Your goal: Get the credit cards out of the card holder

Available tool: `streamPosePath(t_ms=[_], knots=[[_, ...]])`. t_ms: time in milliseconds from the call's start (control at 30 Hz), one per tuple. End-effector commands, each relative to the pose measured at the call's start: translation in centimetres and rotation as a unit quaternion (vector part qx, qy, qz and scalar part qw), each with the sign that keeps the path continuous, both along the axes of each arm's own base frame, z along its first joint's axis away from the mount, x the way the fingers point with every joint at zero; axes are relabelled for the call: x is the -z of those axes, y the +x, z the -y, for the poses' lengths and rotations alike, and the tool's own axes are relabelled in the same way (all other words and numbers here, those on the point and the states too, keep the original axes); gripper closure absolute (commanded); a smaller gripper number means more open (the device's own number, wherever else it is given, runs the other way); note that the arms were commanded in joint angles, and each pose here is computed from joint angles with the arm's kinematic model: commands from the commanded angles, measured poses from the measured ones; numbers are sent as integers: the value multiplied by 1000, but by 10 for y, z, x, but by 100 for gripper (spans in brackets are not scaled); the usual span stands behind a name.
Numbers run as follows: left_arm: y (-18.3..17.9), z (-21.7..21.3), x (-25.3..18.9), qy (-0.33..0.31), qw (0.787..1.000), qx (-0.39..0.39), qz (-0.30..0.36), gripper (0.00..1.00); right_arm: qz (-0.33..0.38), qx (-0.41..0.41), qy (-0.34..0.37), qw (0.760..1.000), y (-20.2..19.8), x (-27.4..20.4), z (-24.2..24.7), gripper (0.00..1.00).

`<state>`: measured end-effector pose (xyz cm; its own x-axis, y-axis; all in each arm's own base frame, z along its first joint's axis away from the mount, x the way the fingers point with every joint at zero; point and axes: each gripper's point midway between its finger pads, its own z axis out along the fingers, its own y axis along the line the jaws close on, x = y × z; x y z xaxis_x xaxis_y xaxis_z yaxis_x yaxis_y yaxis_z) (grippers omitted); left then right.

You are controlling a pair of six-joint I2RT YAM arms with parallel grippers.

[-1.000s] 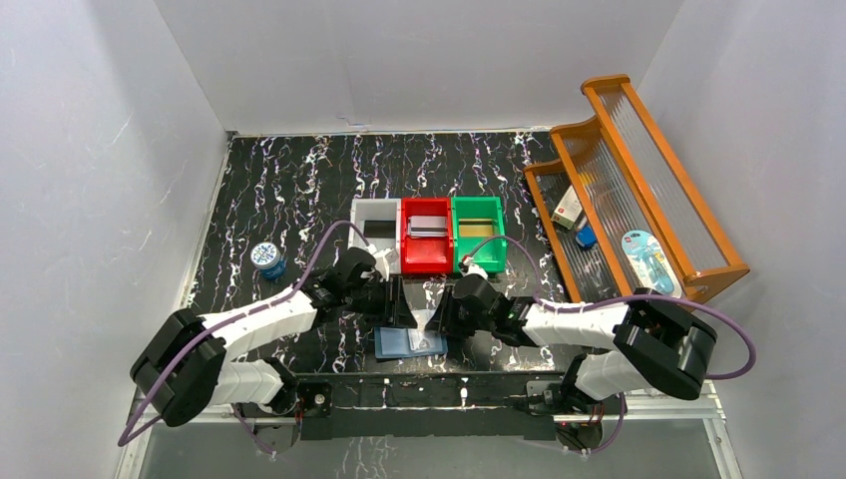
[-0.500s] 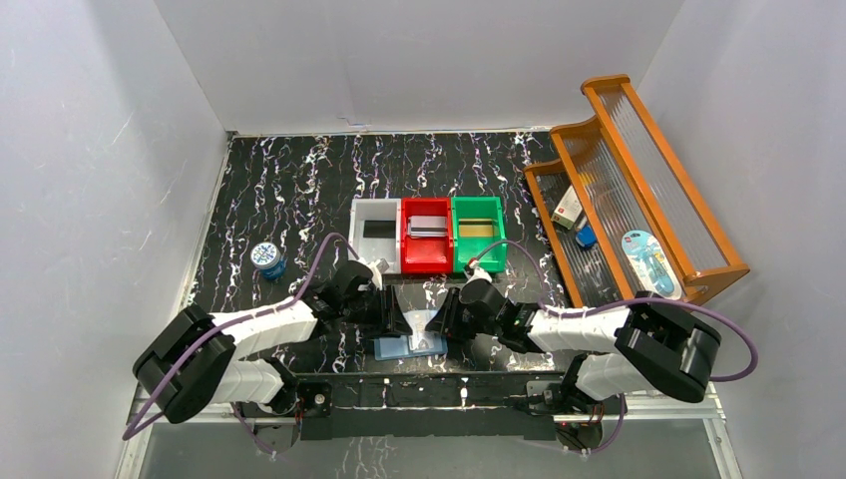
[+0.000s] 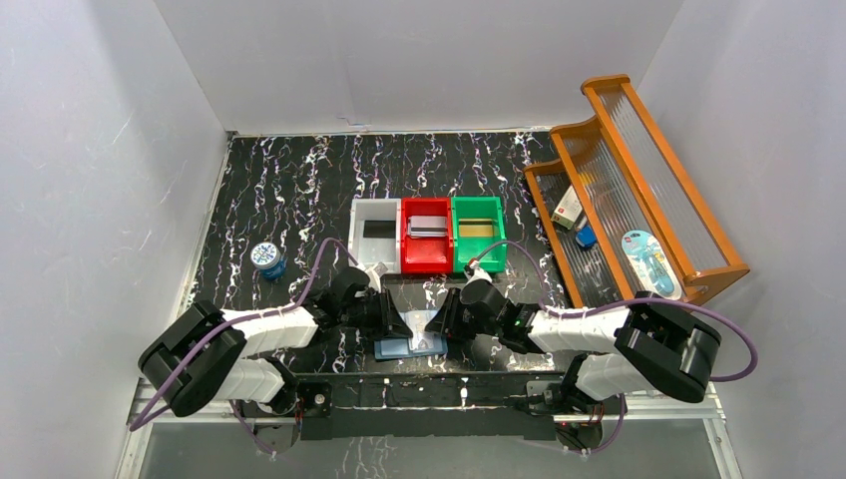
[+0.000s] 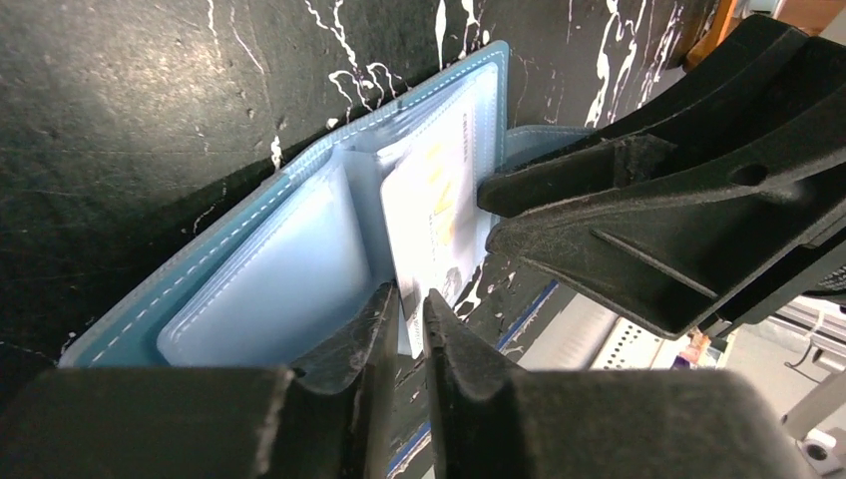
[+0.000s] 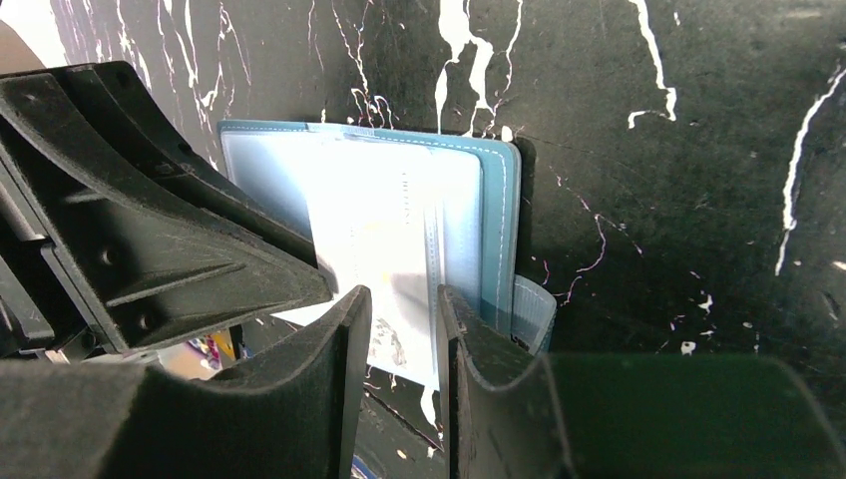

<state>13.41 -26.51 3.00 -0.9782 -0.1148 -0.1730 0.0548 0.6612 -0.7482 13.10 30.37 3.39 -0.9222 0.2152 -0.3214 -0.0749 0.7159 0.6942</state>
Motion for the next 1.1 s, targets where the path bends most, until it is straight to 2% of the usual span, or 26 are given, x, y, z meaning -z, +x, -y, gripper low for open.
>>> streamPosePath(t_ms=[0, 100, 667, 933, 1067], knots=[[1, 13, -17, -49, 999, 11, 11, 91, -26, -11, -40, 999, -15, 24, 17, 60], [1, 15, -21, -58, 998, 12, 14, 100, -27, -11, -41, 999, -15, 26, 17, 60], [-2, -7, -13, 15, 999, 14, 28, 100, -6, -5, -40, 999, -10, 14, 21, 59], [-2, -6, -13, 16, 999, 20, 27, 100, 62, -67, 31, 995, -5, -45, -9, 59], [-1, -5, -14, 16, 999, 22, 25, 100, 73, -97, 64, 991, -6, -63, -28, 58]])
